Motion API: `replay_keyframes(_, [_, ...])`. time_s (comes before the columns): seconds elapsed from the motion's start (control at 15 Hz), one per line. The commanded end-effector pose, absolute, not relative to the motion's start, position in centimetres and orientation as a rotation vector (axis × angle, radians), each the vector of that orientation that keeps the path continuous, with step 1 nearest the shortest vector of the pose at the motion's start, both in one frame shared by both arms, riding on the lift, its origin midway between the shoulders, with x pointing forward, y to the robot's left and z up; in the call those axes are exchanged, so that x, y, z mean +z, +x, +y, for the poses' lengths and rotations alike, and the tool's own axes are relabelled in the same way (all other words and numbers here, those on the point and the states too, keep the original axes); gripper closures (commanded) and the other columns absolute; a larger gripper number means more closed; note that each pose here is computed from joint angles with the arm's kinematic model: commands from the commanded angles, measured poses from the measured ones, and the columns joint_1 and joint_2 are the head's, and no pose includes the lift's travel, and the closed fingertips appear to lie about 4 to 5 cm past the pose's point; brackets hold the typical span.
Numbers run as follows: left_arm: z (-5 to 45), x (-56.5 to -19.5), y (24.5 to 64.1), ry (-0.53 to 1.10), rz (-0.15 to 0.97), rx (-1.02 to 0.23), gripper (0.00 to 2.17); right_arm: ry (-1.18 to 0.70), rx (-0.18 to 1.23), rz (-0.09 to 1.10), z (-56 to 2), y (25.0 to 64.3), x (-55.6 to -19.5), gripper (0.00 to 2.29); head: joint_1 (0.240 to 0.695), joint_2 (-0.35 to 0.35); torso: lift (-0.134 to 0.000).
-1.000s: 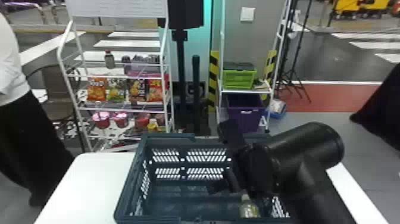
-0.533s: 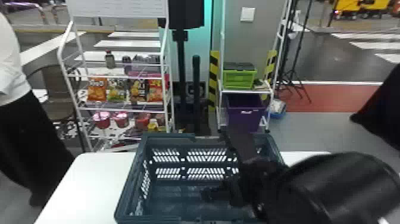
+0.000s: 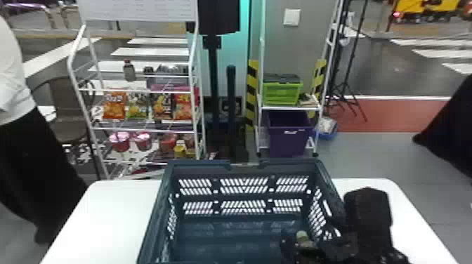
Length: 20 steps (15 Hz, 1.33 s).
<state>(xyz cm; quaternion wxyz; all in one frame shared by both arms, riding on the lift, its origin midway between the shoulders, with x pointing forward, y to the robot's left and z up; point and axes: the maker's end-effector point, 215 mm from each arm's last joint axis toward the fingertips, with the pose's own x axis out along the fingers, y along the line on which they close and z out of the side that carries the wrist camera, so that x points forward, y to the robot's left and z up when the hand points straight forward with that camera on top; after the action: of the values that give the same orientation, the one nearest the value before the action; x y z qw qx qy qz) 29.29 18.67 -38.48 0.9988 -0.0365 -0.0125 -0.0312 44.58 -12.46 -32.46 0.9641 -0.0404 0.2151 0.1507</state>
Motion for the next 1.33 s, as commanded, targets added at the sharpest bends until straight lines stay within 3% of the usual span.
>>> replay_keyframes(0.0, [18.6,-38.6,29.3,-0.072,-0.024,-0.064,2.14,-0.061,0.306,0.370,-12.7,44.3,-32.0,0.03,0.499,0.000,0.000])
replay_keyframes(0.27, [18.9,-39.4,29.4,-0.073,-0.012,-0.053,2.14,-0.020,0.320,0.268,-12.6,43.8,-31.3,0.03,0.499,0.000,0.000])
replay_keyframes(0.53, [19.1,-39.2,29.7,-0.077,-0.015,-0.044,2.14,0.039,0.243,-0.026,-18.3,41.7,-27.4,0.03,0.499,0.000,0.000])
replay_keyframes(0.87, [19.1,-40.5,30.7,-0.060,0.031,-0.045,2.14,0.055,0.141,-0.047,-24.8,38.2,-31.0,0.03,0.499,0.000,0.000])
replay_keyframes(1.27, [18.6,-41.8,31.9,-0.030,0.092,-0.053,2.14,0.073,0.120,-0.020,-26.2,37.5,-33.9,0.03,0.499,0.000,0.000])
